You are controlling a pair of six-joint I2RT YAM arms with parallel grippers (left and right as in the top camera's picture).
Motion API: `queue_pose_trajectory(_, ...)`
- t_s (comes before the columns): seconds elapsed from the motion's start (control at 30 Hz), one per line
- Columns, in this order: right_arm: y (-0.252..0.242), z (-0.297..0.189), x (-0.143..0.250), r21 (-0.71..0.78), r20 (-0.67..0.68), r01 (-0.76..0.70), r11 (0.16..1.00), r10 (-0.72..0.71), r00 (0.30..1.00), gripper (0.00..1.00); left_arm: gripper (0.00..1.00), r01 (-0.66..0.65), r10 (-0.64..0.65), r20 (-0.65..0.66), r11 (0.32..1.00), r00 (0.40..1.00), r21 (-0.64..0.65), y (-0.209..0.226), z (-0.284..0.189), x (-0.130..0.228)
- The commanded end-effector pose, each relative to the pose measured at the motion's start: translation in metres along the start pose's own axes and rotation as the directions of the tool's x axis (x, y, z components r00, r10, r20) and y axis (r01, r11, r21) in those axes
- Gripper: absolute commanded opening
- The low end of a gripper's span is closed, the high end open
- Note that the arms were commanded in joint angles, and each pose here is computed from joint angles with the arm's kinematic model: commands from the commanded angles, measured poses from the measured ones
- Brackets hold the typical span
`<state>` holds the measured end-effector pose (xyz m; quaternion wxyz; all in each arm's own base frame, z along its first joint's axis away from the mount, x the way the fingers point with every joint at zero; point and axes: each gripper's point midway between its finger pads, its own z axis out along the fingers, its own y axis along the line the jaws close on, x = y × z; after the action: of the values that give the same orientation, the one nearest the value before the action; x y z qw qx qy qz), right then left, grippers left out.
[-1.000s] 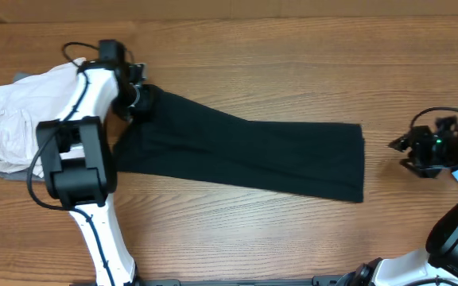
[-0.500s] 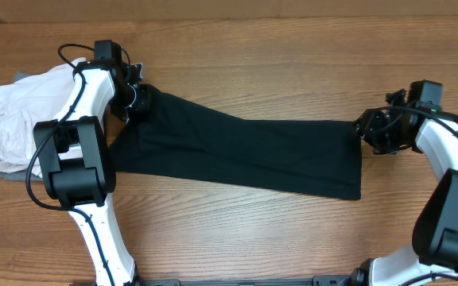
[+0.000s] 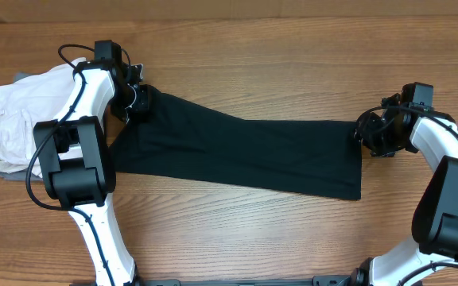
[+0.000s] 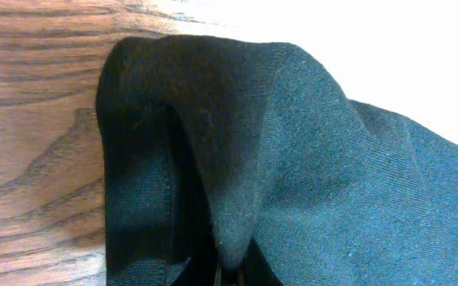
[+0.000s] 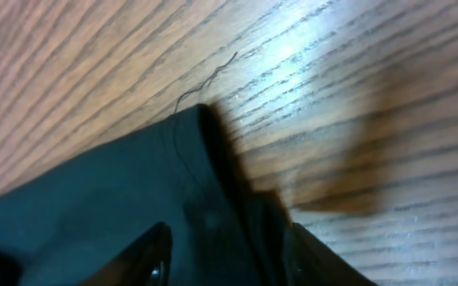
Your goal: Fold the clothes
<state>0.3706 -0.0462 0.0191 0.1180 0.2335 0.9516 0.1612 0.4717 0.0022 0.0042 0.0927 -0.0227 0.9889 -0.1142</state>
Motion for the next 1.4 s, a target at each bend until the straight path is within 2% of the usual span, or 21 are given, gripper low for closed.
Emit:
queue_pose_trajectory(0.0, -0.003, 0.006, 0.003, 0.000, -0.016, -0.003, 1.000, 0.003, 1.000, 0.36, 0.05, -0.007, 0.008, -0.028, 1.000, 1.000, 0.018, -0.005, 0.008, 0.006)
queue_pose_trajectory(0.1, 0.000, 0.006, 0.002, -0.015, -0.016, -0.003, 1.000, 0.002, 1.000, 0.06, 0.04, -0.008, 0.008, -0.026, 1.000, 1.000, 0.018, -0.005, 0.008, 0.006)
queue_pose_trajectory(0.13, 0.001, 0.005, 0.001, -0.023, -0.015, -0.006, 1.000, 0.005, 1.000, 0.04, 0.04, -0.007, 0.008, -0.026, 1.000, 1.000, 0.018, -0.005, 0.008, 0.006)
queue_pose_trajectory(0.3, -0.003, -0.006, -0.016, -0.056, 0.023, -0.032, 0.998, 0.033, 0.999, 0.04, 0.04, 0.011, -0.011, -0.020, 1.000, 1.000, 0.024, 0.002, 0.006, 0.004)
queue_pose_trajectory(0.47, -0.010, -0.017, -0.036, -0.088, 0.077, -0.091, 0.992, 0.098, 0.992, 0.04, 0.04, 0.053, -0.053, 0.001, 0.994, 0.999, 0.095, 0.010, 0.000, 0.000)
queue_pose_trajectory(0.8, -0.010, -0.018, -0.045, -0.096, 0.115, -0.075, 0.993, 0.086, 0.990, 0.04, 0.04, 0.059, -0.060, 0.001, 0.991, 0.998, 0.119, 0.012, -0.002, 0.001)
queue_pose_trajectory(0.87, -0.010, -0.018, -0.045, -0.096, 0.115, -0.075, 0.993, 0.086, 0.990, 0.04, 0.08, 0.060, -0.061, -0.003, 0.991, 0.998, 0.120, 0.011, -0.002, 0.002)
queue_pose_trajectory(0.9, -0.010, -0.018, -0.045, -0.096, 0.115, -0.074, 0.993, 0.085, 0.990, 0.04, 0.13, 0.061, -0.061, -0.004, 0.990, 0.998, 0.127, 0.010, -0.002, 0.002)
queue_pose_trajectory(0.93, -0.010, -0.018, -0.045, -0.096, 0.114, -0.074, 0.993, 0.085, 0.990, 0.05, 0.24, 0.061, -0.061, -0.005, 0.988, 0.998, 0.140, 0.008, -0.002, 0.002)
queue_pose_trajectory(0.97, -0.010, -0.018, -0.045, -0.096, 0.114, -0.075, 0.993, 0.086, 0.990, 0.16, 0.36, 0.061, -0.061, -0.005, 0.987, 0.998, 0.152, 0.006, -0.002, 0.002)
queue_pose_trajectory(1.03, -0.010, -0.020, -0.045, -0.105, 0.113, -0.079, 0.991, 0.091, 0.989, 0.35, 0.44, 0.060, -0.059, -0.010, 0.985, 0.998, 0.162, 0.004, -0.004, 0.003)
queue_pose_trajectory(1.1, -0.010, -0.024, -0.046, -0.126, 0.107, -0.090, 0.988, 0.104, 0.989, 0.42, 0.53, 0.046, -0.045, -0.009, 0.986, 0.999, 0.160, 0.003, -0.010, 0.003)
queue_pose_trajectory(1.17, -0.012, -0.032, -0.049, -0.149, 0.106, -0.107, 0.983, 0.123, 0.987, 0.49, 0.56, 0.028, -0.027, -0.005, 0.987, 1.000, 0.159, 0.004, -0.022, 0.000)
queue_pose_trajectory(1.27, -0.015, -0.052, -0.056, -0.189, 0.117, -0.134, 0.973, 0.158, 0.981, 0.49, 0.56, 0.021, -0.025, 0.023, 0.987, 0.999, 0.156, 0.003, -0.050, -0.010)
queue_pose_trajectory(1.37, -0.017, -0.074, -0.058, -0.211, 0.117, -0.163, 0.964, 0.190, 0.975, 0.43, 0.55, -0.017, 0.007, 0.063, 0.988, 0.998, 0.152, -0.005, -0.084, -0.019)
